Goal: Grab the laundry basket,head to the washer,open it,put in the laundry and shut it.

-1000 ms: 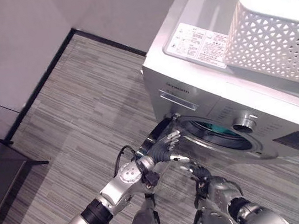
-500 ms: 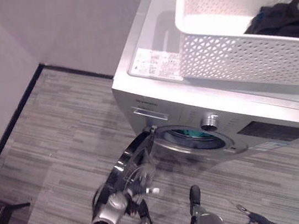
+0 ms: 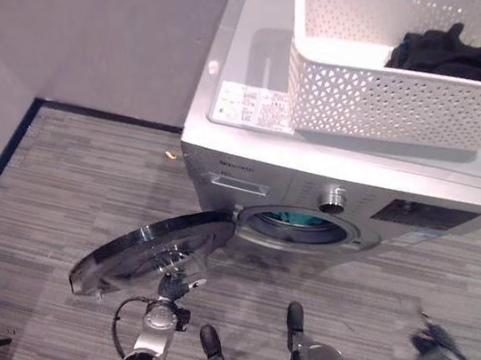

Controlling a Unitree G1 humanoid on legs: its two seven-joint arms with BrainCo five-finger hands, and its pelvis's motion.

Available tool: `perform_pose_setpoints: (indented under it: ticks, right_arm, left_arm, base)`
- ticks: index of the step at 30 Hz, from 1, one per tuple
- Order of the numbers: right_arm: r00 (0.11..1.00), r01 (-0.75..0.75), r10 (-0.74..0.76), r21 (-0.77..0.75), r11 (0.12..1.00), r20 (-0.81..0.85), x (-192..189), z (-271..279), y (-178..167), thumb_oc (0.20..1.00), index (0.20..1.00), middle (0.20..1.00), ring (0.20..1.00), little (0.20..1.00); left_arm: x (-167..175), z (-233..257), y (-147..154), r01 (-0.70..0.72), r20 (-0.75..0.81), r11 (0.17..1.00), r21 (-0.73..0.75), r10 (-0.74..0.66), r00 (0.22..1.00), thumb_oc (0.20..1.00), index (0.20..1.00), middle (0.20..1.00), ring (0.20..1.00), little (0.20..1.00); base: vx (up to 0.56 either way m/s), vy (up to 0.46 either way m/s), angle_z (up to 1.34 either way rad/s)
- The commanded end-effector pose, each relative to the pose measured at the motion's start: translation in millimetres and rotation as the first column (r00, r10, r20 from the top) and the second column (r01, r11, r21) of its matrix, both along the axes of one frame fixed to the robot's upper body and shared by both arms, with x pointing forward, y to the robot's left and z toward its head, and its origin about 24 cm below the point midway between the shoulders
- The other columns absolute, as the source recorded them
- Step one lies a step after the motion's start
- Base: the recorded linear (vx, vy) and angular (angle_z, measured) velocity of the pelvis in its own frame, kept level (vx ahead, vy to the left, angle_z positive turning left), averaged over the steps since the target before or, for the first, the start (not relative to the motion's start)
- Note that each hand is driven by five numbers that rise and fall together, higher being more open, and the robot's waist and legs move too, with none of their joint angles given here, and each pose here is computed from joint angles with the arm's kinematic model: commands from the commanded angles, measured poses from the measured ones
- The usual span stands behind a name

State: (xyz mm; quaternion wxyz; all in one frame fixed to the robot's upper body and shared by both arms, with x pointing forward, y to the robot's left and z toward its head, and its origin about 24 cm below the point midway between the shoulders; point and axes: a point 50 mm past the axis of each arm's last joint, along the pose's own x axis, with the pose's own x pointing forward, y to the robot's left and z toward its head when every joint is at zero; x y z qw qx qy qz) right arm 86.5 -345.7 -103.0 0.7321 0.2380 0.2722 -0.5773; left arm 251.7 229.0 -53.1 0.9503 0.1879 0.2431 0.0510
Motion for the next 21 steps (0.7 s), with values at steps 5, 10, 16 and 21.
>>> perform_pose_setpoints:
  ticks: [5, 10, 16, 21]
  right_arm:
    - [0.995, -0.097, 0.089, -0.721, 0.686, -0.049, 52, 142, -60, 1.000, 1.000, 1.000, 1.000, 1.000]
    - [0.977, 0.038, 0.187, -0.951, 0.306, 0.100, 99, 255, -44, 1.000, 1.000, 1.000, 1.000, 1.000]
    - [0.977, 0.062, 0.195, -0.990, 0.129, 0.086, 104, 303, -45, 1.000, 1.000, 1.000, 1.000, 1.000]
    - [0.986, -0.055, 0.153, -0.996, -0.066, -0.065, 101, 356, -61, 1.000, 1.000, 1.000, 1.000, 1.000]
  left_arm:
    - [-6, -8, 5, -0.083, -0.013, 0.994, -0.066, 0.083, 0.996, 1.000, 1.000, 1.000, 1.000, 1.000]
    - [-8, -9, -4, -0.054, -0.013, 0.995, -0.081, 0.053, 0.998, 1.000, 1.000, 1.000, 1.000, 1.000]
    - [-10, -11, -10, 0.003, -0.030, 0.997, -0.071, -0.005, 1.000, 1.000, 1.000, 1.000, 1.000, 1.000]
    - [-19, -22, -5, 0.050, -0.113, 0.999, -0.015, -0.051, 0.992, 1.000, 1.000, 1.000, 1.000, 1.000]
  base:
    - [0.06, 0.104, -0.24]
    - [0.05, 0.119, -0.23]
    - [0.04, -0.030, 0.23]
    - [0.08, -0.100, 0.37]
